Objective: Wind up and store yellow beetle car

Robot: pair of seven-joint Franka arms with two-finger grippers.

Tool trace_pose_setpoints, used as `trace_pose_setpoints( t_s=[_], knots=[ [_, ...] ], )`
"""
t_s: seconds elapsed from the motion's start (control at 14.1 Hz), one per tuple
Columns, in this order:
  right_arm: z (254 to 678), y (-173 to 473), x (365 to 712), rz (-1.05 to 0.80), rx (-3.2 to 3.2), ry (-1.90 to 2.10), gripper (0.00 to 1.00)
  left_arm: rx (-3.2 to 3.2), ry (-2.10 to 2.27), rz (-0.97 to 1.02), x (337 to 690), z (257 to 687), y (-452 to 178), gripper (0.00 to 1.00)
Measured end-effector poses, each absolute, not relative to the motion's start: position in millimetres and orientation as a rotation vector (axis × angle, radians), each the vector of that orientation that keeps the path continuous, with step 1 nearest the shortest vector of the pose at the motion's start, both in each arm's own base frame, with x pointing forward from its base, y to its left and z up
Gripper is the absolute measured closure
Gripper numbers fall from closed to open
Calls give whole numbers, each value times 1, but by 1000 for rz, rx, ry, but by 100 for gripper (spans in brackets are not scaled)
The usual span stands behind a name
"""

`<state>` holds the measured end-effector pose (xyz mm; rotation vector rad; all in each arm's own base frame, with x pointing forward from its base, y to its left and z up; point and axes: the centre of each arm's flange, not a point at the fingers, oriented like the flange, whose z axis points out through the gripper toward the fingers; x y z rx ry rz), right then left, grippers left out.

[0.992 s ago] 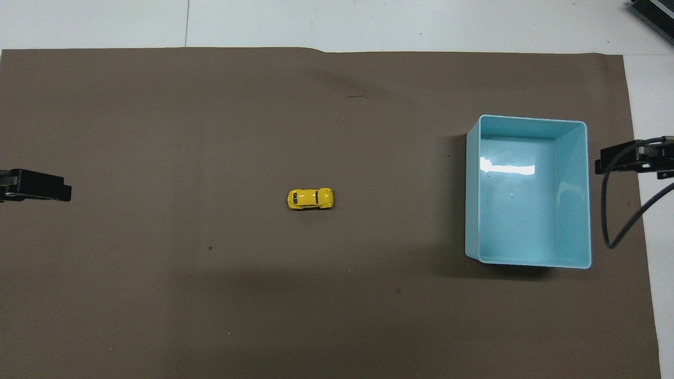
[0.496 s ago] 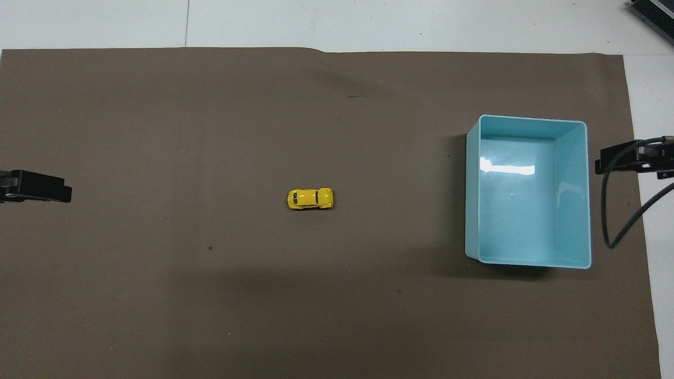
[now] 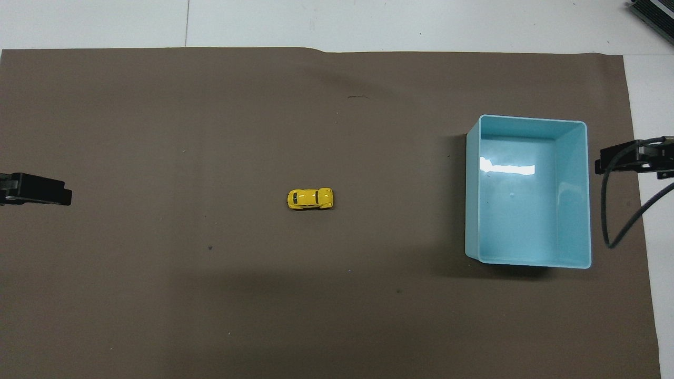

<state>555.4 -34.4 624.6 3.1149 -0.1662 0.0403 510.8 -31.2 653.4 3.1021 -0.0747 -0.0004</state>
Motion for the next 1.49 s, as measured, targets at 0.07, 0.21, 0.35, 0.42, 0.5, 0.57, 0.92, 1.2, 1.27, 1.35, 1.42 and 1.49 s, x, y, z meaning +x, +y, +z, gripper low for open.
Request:
trace_pose_setpoints(
  t_s=[0.07, 0.21, 0.35, 0.42, 0.5, 0.57, 0.92, 1.2, 1.27, 1.35, 1.42, 1.49],
  knots=[
    [625, -34, 555, 40, 3115, -166, 0, 3103, -41, -1, 511, 653, -31, 0],
    [625, -34, 555, 40, 3115, -166, 0, 3102, 45, -3, 511, 653, -32, 0],
    [625, -34, 555, 40, 3115, -166, 0, 3099, 148, -5, 511, 653, -34, 0],
    [624, -34, 555, 40, 3115, -166, 0, 3097, 195, -6, 511, 653, -35, 0],
    [624, -34, 555, 37, 3115, -166, 0, 3094, 241, -7, 511, 653, -35, 0],
    [624, -34, 555, 34, 3115, -166, 0, 3089, 291, -9, 510, 653, -35, 0],
    [624, -34, 555, 32, 3115, -166, 0, 3028, 690, -23, 510, 653, -37, 0],
    [623, -34, 555, 32, 3115, -166, 0, 2988, 875, -57, 507, 644, -39, 0],
    [623, -34, 555, 32, 3115, -166, 0, 2976, 927, -67, 506, 641, -40, 0],
    [623, -34, 555, 32, 3115, -166, 0, 2967, 958, -70, 506, 639, -41, 0],
    [623, -34, 555, 32, 3115, -166, 0, 2962, 972, -67, 506, 639, -41, 0],
    [624, -34, 555, 32, 3115, -166, 0, 2957, 982, -60, 507, 639, -41, 0]
  ],
)
